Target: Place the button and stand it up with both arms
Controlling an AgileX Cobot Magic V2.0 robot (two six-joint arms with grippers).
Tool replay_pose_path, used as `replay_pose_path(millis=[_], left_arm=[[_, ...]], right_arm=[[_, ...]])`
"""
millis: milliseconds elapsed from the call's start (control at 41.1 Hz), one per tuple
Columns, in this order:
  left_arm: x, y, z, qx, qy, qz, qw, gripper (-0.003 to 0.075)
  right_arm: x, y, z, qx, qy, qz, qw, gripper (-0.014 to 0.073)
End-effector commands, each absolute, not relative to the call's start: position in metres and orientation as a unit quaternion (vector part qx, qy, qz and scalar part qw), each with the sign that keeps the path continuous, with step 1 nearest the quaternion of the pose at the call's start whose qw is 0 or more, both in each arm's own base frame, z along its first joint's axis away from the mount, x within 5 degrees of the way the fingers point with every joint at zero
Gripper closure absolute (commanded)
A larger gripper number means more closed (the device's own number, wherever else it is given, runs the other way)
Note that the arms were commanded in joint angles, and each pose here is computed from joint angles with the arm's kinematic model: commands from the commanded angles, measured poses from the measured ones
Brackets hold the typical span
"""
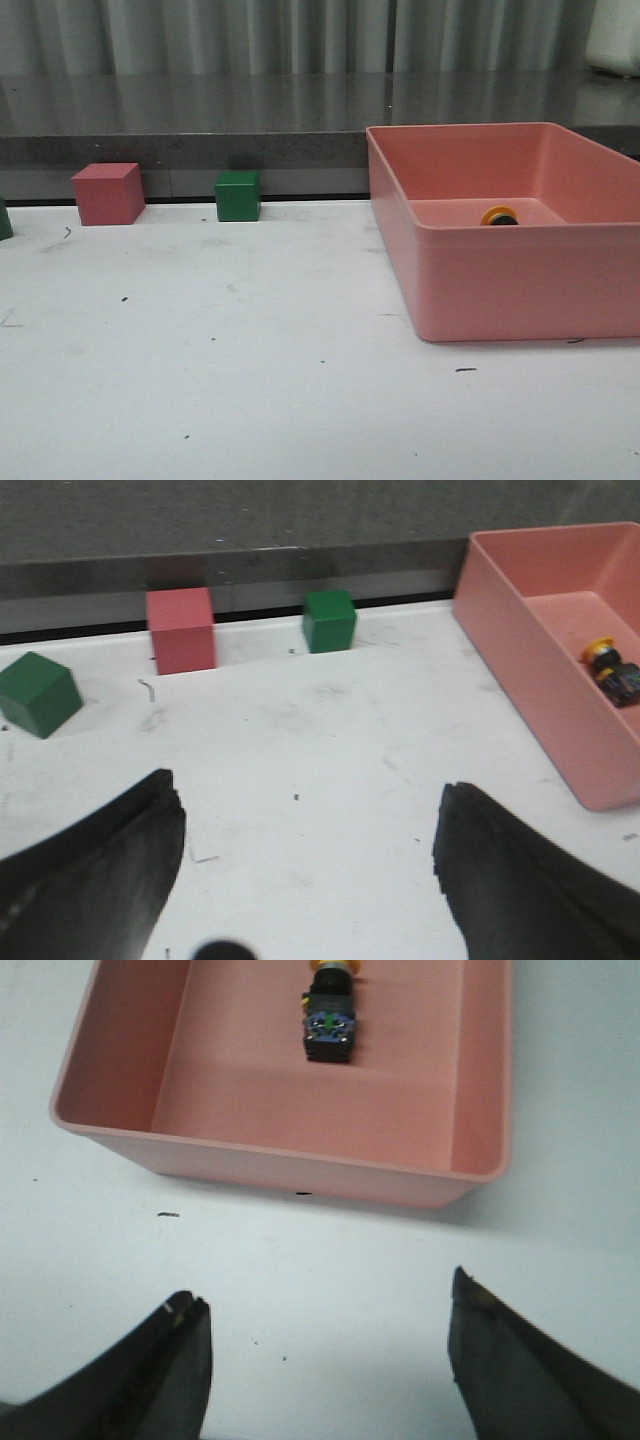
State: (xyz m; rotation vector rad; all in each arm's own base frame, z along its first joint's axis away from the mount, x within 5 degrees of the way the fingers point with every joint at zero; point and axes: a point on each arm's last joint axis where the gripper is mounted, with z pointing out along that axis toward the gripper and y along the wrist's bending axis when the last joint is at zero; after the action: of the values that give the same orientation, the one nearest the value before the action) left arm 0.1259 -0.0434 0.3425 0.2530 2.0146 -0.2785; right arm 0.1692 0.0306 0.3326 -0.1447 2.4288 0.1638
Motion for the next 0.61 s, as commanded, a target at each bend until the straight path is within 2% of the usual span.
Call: replay_pose_path(millis=[0,292,584], left_arm=[[0.124,-0.055,0.358,0.136,0.810,-0.147,0.551,0.0206],[0.117,-0.069,0.358,0.184,0.801,-0.176,0.542,0.0206],[0.117,-0.069,0.358,0.185,0.799,-0.174,0.544,0.0206]], right_arm=[[0.192,0.041,0.346,-0.080,0.930,0.063,0.354,0.0072],[0.265,0.056,0.341,-0.092,0.953,0.046,0.286,0.0074],[0.338,0.064,0.308,-0.051,0.972,0.017,0.228,0.0074]])
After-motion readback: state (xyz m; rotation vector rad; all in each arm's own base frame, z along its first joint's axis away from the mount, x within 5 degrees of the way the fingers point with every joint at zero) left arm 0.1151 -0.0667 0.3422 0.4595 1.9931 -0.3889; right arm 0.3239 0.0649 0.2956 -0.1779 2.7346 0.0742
